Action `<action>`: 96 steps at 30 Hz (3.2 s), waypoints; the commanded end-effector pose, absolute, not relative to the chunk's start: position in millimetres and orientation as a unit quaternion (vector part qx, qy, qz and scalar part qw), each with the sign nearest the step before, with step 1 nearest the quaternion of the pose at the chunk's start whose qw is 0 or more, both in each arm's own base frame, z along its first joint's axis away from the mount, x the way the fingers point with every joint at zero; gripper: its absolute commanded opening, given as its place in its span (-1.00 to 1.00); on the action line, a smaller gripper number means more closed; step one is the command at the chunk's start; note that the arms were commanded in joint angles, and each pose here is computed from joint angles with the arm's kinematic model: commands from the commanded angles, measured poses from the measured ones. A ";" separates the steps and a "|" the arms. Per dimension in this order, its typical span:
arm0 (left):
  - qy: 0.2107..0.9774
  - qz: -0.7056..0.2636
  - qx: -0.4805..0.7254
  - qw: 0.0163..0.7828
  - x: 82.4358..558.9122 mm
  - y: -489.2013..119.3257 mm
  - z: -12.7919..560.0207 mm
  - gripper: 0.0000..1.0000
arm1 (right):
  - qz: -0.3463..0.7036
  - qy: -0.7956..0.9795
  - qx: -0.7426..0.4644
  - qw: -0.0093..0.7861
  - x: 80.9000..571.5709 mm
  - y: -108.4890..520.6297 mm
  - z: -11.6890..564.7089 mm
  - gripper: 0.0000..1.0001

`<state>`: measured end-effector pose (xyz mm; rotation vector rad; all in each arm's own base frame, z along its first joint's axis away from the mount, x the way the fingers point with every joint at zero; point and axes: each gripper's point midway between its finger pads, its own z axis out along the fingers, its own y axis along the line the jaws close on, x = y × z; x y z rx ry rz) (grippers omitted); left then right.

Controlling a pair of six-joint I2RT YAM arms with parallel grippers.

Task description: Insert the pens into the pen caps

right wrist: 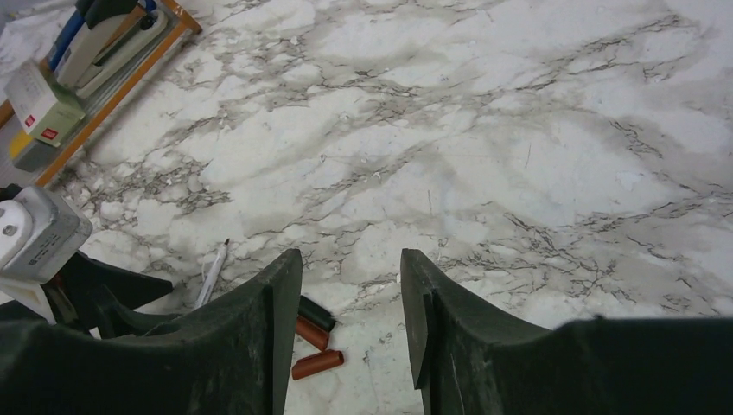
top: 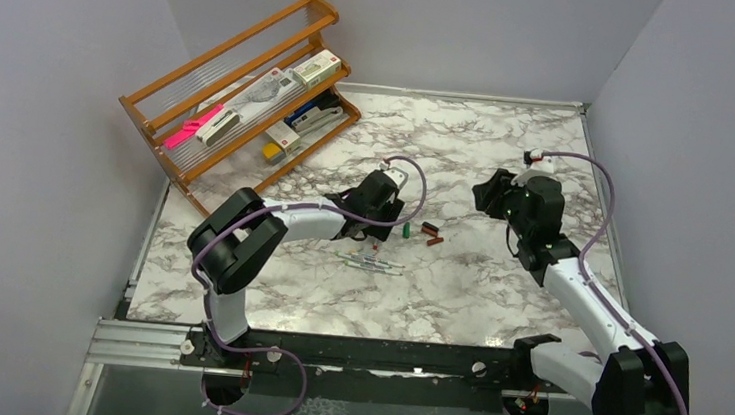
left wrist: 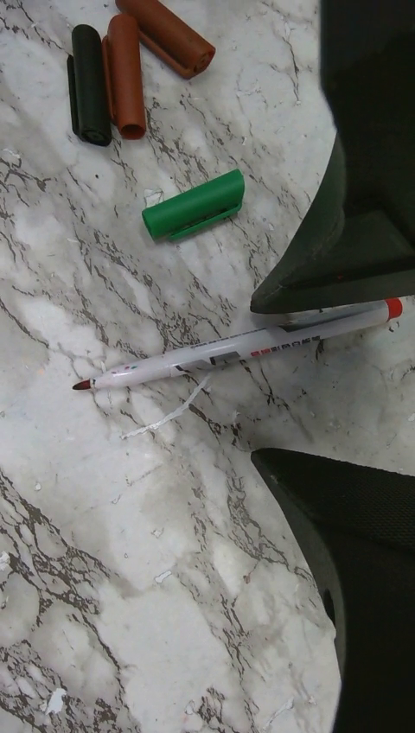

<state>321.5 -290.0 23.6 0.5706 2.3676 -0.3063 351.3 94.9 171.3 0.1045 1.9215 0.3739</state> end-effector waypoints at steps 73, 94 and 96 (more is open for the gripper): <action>0.723 -0.391 0.294 0.487 271.6 -387.8 185.6 -0.82 | 0.549 0.730 -0.062 0.402 305.8 220.1 176.2 -0.98; 0.728 -0.397 0.312 0.463 267.2 -397.8 168.4 -0.63 | 0.563 0.705 -0.102 0.418 296.6 223.4 208.1 -0.98; 0.728 -0.397 0.313 0.463 267.4 -397.9 167.7 -0.93 | 0.564 0.704 -0.103 0.419 295.6 223.3 208.0 -0.98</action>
